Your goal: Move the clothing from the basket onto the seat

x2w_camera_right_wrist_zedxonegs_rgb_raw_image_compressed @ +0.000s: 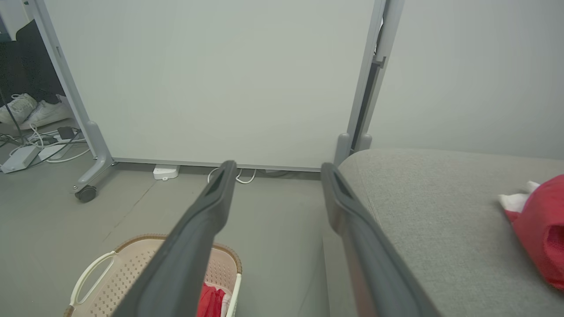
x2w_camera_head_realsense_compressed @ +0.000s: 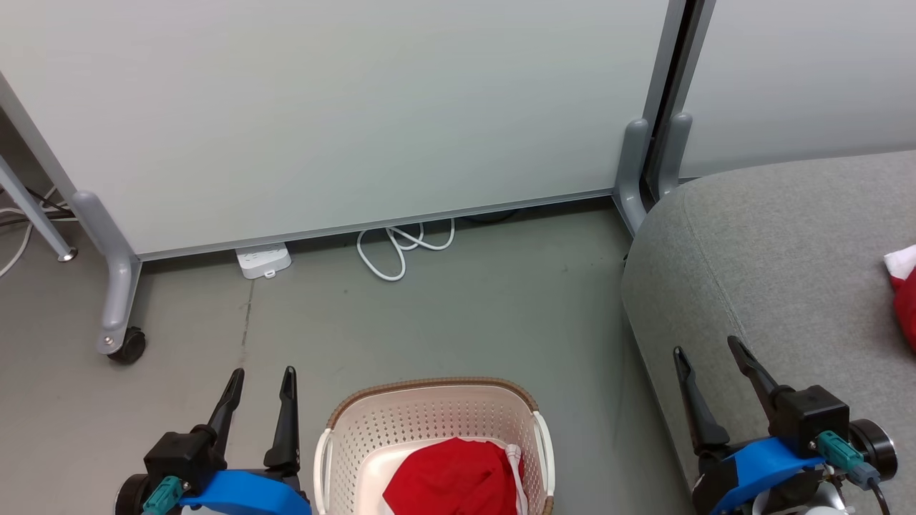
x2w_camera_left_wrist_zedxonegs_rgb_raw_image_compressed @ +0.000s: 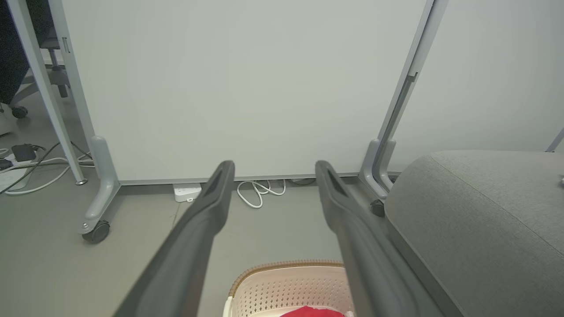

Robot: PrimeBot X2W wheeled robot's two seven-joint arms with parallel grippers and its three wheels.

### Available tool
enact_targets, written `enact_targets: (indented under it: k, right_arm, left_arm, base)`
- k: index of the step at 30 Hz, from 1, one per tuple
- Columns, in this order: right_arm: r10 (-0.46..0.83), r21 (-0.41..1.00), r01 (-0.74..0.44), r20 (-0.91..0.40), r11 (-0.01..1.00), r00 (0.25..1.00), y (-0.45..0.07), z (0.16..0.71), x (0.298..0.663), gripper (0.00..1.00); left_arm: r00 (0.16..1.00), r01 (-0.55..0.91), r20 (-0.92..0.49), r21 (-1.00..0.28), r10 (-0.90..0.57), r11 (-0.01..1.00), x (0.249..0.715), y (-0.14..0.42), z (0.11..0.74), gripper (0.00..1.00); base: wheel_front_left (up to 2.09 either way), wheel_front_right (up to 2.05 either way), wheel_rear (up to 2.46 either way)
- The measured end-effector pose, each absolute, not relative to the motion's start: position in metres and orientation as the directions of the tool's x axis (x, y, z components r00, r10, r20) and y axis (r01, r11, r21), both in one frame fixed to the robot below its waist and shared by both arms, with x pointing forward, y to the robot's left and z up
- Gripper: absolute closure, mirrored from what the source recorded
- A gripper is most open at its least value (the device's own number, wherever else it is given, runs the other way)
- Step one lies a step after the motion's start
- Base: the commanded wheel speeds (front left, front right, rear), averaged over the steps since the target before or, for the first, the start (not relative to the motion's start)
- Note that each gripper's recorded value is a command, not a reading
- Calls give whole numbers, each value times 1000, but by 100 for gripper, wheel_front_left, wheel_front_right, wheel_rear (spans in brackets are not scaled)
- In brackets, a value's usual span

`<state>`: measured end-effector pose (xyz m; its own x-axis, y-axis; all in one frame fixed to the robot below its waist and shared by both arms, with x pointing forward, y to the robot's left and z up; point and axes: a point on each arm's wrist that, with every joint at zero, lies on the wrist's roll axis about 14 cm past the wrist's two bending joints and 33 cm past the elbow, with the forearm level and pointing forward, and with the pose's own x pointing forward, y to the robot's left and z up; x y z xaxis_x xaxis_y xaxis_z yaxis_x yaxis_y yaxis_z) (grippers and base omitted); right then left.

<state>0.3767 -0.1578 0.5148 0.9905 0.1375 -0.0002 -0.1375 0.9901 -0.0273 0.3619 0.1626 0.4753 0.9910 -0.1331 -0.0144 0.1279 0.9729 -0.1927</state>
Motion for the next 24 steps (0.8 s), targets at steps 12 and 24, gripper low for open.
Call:
enact_targets:
  k: [12,24]
  right_arm:
    - [154,-20,-154,0,988,988,-152,514,379,0]
    - [156,-11,-156,-19,988,988,-151,507,388,0]
  left_arm:
    - [992,121,-20,-201,-127,972,360,162,473,0]
    - [984,148,-65,-205,-164,967,370,150,458,0]
  base:
    - [0,0,0]
    - [0,0,0]
